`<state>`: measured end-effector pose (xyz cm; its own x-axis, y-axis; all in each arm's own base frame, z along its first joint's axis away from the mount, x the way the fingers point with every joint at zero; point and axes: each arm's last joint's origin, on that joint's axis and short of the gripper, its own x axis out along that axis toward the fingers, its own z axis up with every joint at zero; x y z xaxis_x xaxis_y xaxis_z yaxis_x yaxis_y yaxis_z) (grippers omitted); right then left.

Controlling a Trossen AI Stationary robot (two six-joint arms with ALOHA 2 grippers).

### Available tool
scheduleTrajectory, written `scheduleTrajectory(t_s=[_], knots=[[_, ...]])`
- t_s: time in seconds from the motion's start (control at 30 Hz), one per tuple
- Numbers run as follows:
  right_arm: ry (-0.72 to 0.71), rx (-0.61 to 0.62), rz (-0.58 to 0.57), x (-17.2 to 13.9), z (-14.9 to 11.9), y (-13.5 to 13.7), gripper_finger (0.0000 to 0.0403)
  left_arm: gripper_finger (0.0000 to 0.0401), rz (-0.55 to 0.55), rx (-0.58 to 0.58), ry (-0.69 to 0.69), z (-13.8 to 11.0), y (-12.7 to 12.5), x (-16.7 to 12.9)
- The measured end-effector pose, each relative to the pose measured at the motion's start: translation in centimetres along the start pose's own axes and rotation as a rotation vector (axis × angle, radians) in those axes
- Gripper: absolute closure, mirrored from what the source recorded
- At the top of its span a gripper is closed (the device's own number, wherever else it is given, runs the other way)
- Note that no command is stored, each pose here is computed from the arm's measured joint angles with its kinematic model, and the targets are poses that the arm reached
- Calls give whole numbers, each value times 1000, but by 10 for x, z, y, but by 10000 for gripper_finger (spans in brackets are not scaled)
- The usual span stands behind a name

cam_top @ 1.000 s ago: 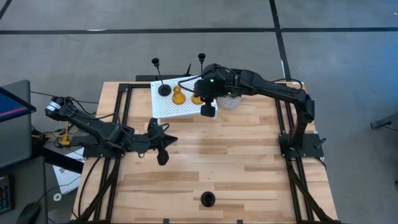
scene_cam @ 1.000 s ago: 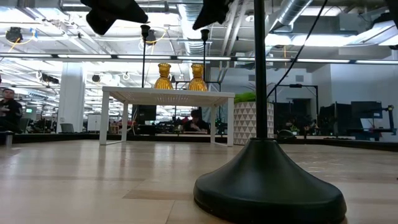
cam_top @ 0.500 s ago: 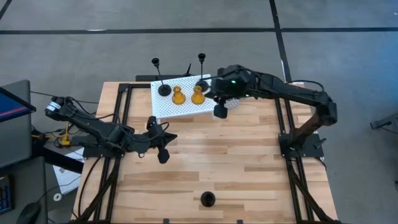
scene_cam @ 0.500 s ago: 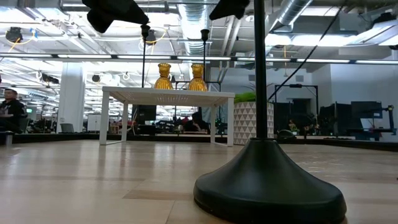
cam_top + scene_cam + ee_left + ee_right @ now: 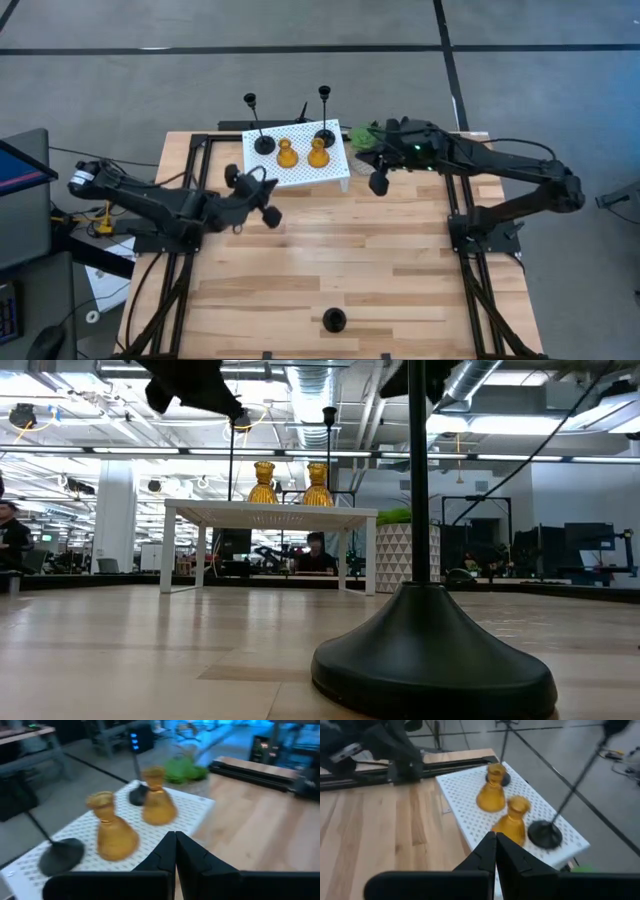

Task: Pick & Place candle stick holders
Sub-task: Adjust the yellow glass candle holder on the shelf

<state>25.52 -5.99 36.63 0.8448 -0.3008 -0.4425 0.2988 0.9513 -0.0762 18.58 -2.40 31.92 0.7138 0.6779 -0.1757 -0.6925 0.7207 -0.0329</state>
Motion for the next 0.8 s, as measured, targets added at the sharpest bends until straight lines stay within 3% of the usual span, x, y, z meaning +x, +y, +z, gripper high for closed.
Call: scheduleTrajectory(t_s=[0.27,0.5,0.8], knots=[[10,79,-68,-18,-23,-3,403,397,-64,-114,22,20,27,34],[21,115,-76,-26,-37,-4,403,397,-118,-189,-23,50,47,43],[67,143,-97,-22,-54,-3,403,398,-150,-197,-12,72,48,56]])
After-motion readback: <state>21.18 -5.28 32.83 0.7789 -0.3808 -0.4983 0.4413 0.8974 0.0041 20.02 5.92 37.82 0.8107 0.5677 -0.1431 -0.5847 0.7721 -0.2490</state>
